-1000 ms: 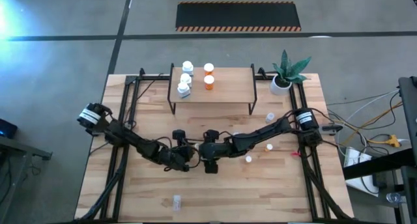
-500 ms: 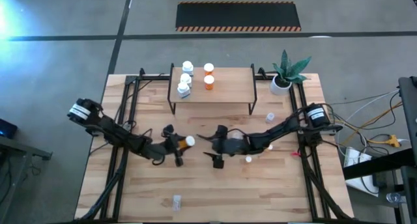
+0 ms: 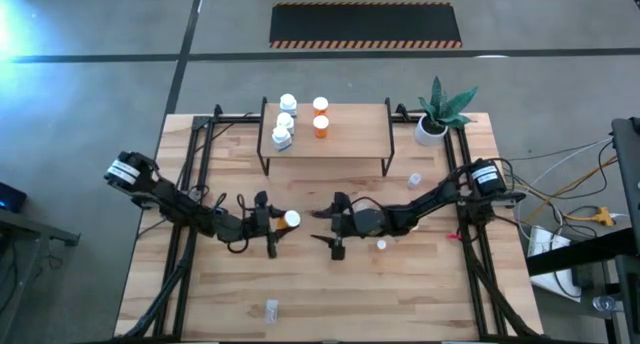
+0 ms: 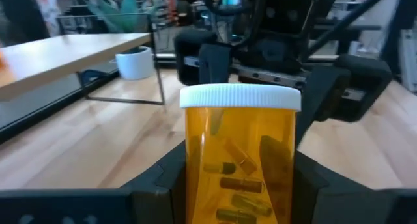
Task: Pick and place medicine bottles onto shelf by color
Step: Put the big orange pill bottle on the shelf aligned with the other big orange pill bottles
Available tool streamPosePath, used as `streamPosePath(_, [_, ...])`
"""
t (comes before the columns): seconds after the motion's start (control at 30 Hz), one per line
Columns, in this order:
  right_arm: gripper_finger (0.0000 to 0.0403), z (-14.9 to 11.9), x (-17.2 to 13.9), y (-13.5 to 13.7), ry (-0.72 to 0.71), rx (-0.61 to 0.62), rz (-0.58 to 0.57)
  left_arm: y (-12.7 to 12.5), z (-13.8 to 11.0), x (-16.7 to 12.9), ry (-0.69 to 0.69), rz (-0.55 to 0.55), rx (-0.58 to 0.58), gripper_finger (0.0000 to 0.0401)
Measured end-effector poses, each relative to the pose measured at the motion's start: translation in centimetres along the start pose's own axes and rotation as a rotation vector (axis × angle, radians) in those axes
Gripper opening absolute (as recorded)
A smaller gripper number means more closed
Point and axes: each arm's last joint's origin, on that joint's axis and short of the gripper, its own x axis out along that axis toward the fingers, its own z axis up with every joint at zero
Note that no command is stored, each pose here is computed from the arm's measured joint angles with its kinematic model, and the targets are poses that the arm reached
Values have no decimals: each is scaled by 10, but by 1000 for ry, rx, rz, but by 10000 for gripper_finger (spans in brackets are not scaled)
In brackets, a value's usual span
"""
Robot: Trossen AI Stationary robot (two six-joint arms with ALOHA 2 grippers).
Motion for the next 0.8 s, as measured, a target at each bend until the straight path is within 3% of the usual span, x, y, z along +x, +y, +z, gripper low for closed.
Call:
streamPosePath(0.13, [271, 19, -1, 1, 54, -114, 58, 0, -1, -1, 6, -21, 3, 139])
streamPosePath(0.33, [266, 50, -3, -2, 286, -281, 106, -1, -1, -1, 8, -54, 3, 139])
streamPosePath(0.53, [260, 74, 2, -3, 477, -548, 181, -2, 0, 0, 9, -99, -8, 139])
streamPosePath(0.8, [258, 101, 8, -4, 471, -808, 221, -2, -4, -1, 42, -115, -58, 139])
